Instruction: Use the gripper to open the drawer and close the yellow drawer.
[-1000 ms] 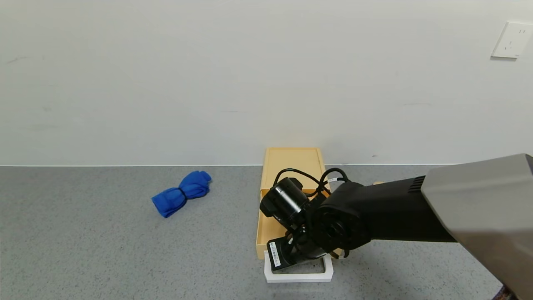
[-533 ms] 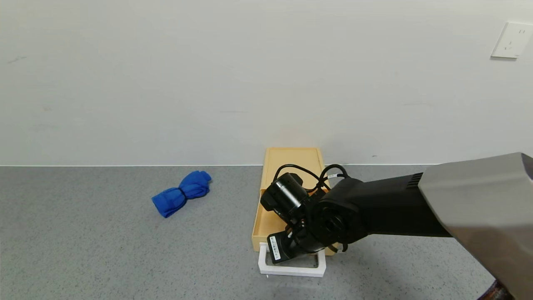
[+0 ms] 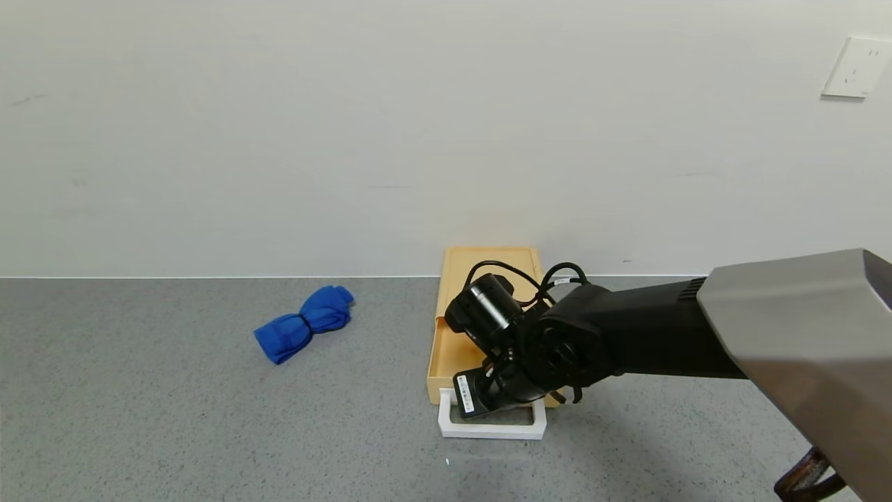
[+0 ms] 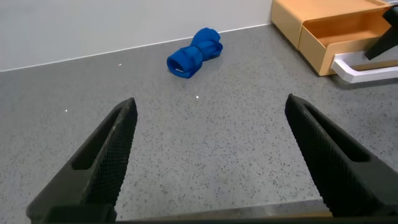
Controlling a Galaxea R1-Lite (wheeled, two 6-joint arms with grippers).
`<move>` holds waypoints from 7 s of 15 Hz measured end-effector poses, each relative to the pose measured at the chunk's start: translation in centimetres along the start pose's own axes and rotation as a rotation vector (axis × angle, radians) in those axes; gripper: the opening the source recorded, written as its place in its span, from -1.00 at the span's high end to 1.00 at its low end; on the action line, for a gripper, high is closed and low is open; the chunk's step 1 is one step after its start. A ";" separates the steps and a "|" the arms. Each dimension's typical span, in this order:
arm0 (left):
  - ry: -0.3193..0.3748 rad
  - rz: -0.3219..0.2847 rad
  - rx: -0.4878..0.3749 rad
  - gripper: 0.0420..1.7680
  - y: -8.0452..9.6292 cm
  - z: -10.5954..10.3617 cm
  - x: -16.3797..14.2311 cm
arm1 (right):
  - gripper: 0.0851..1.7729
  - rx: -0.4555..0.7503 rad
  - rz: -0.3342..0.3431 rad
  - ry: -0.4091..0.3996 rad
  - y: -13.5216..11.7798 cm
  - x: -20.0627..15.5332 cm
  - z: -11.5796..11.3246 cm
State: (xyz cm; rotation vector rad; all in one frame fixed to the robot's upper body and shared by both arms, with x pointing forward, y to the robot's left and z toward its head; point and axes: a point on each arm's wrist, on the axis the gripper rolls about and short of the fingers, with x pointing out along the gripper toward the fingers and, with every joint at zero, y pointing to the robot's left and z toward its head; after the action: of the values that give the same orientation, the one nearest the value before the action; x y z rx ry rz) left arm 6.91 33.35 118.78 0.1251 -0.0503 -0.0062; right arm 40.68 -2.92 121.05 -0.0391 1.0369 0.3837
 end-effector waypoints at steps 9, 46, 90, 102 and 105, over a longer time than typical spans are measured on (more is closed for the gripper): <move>0.000 0.000 0.000 -0.94 0.0 0.0 0.0 | 0.96 0.038 0.010 -0.083 -2.2 1.1 2.8; 0.000 0.000 0.000 -0.94 0.0 0.0 0.0 | 0.96 0.036 0.060 -0.231 -4.3 -4.5 5.9; 0.000 0.000 0.000 -0.94 0.0 0.0 0.0 | -0.90 0.085 -0.197 -0.814 -16.5 -33.7 -24.8; 0.000 0.000 0.000 -0.94 0.0 0.0 0.0 | -0.91 0.087 -0.278 -1.018 -15.6 -30.3 -34.3; 0.000 0.000 0.000 -0.94 0.0 0.0 0.0 | -0.91 0.075 -0.316 -1.110 -16.1 -28.4 -35.0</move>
State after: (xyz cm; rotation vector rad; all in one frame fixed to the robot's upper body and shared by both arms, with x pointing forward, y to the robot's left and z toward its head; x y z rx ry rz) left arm 6.91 33.35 118.79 0.1251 -0.0507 -0.0062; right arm 4.15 -33.63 124.66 0.0730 -0.0604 0.0356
